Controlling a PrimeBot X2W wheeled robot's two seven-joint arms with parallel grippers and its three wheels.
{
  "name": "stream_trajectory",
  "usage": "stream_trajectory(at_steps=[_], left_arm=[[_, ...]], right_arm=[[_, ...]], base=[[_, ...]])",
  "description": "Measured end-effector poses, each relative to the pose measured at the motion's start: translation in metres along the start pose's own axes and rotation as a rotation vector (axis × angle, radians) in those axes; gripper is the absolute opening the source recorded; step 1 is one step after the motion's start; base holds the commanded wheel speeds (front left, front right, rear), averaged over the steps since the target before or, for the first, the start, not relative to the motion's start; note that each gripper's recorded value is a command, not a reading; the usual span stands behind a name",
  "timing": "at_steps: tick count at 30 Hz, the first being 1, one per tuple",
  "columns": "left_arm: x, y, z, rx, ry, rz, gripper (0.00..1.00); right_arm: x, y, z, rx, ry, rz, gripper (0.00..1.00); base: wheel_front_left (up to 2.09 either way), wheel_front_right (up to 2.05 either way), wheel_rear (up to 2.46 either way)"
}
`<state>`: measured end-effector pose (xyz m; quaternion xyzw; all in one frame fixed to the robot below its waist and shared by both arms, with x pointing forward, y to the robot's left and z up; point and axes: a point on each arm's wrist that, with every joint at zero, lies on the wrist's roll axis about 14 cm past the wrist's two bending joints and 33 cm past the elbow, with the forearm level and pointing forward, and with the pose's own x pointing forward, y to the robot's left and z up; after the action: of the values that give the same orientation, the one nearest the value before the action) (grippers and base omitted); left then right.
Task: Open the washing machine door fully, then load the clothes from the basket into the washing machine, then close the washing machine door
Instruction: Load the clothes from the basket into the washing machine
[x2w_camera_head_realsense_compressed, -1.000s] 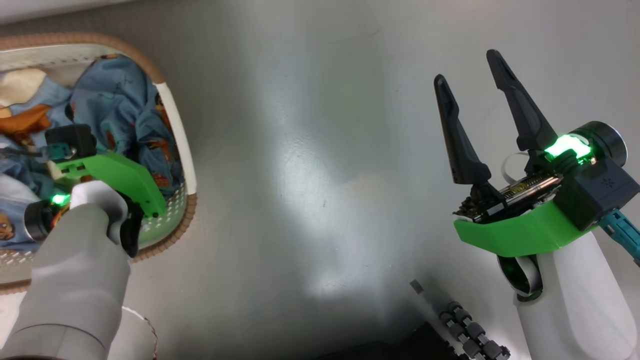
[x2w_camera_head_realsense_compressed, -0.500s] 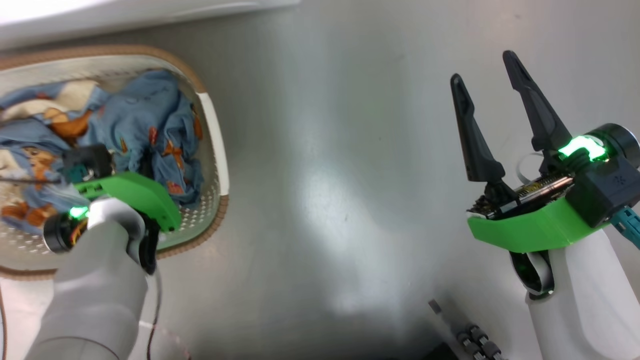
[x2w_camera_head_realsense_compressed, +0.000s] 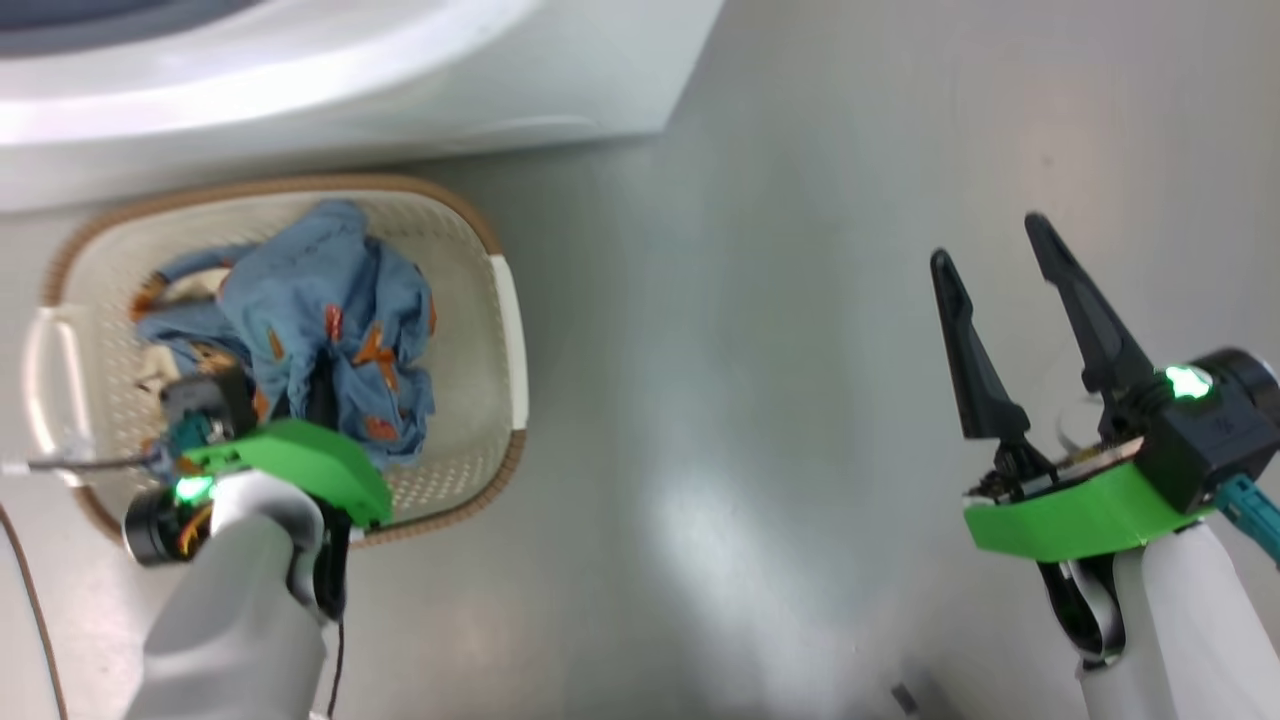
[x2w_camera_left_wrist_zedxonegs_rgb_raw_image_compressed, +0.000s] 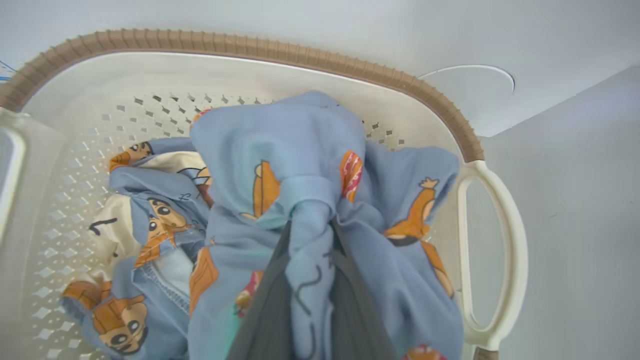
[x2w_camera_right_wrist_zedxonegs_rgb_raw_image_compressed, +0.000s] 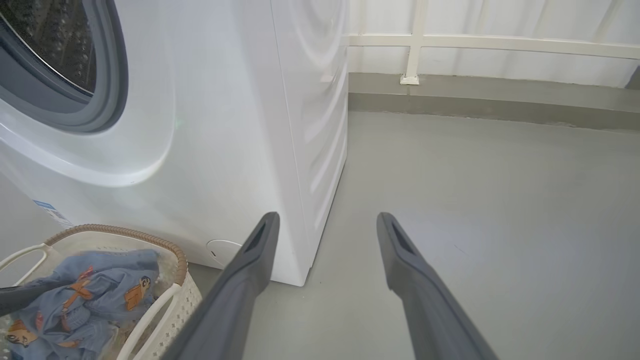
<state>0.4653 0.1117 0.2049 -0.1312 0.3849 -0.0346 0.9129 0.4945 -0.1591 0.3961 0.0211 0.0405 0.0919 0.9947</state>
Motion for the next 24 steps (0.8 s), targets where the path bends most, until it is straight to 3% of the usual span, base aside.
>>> stream_trajectory(at_steps=[24], left_arm=[[-0.159,-0.011,0.088,0.126,-0.466,-0.003,0.0]], right_arm=[[-0.077,0.024,0.065,0.006,-0.075,0.001,1.0]], base=[[0.0,0.0,0.0]])
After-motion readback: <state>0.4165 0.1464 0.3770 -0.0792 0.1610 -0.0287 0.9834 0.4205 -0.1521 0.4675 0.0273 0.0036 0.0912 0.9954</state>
